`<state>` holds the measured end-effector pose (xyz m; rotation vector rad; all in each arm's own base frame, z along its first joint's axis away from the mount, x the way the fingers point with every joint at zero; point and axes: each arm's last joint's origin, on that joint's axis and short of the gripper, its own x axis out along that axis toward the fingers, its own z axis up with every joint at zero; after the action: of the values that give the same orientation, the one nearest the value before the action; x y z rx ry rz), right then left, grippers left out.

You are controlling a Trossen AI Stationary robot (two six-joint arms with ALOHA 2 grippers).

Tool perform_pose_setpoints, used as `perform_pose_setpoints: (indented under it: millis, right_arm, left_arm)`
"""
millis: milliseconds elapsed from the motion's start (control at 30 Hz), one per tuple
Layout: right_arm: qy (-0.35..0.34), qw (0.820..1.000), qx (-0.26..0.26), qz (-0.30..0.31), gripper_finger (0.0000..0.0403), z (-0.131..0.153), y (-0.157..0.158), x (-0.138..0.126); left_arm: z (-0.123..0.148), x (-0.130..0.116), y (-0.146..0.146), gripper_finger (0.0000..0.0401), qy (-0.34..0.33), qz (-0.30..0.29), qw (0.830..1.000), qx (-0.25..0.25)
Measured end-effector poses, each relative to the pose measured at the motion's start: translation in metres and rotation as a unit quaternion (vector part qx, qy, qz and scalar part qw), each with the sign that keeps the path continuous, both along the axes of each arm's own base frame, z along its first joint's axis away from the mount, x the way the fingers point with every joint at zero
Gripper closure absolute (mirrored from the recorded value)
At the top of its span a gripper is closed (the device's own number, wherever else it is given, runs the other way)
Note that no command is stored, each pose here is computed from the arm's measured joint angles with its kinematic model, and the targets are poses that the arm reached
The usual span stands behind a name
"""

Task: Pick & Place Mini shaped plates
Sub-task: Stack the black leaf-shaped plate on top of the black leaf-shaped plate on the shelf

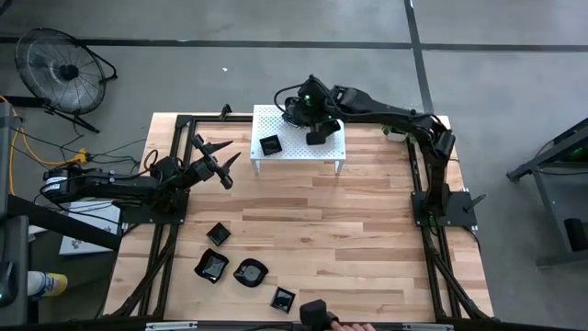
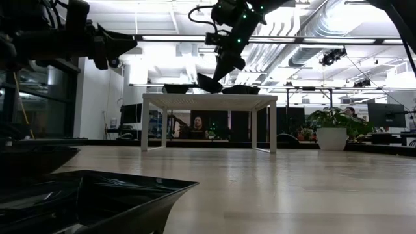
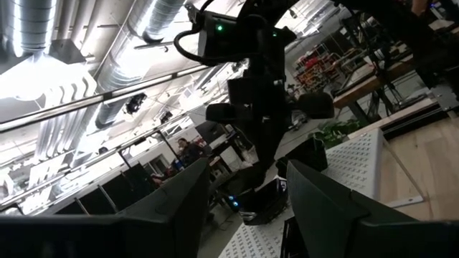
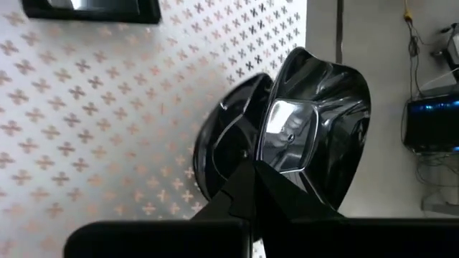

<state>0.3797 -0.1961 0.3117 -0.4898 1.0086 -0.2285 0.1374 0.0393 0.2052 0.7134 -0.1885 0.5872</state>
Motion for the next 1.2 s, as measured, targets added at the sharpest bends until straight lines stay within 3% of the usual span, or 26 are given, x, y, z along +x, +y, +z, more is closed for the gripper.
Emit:
perform_pose_setpoints:
  millis: [267, 1200]
  right_arm:
    - [-0.003, 0.999, 0.008, -0.038, 0.0403, -0.0054, 0.0004, 0.0030]
    - [-0.019, 0.998, 0.035, -0.054, 0.0402, -0.0059, 0.0027, 0.0043]
  left_arm:
    - [-0.0001, 0.0000, 0.0000, 0.0217, 0.000, 0.000, 1.000, 0.000]
    - [-0.0004, 0.0002, 0.0000, 0.0217, 0.001, -0.001, 1.000, -0.002]
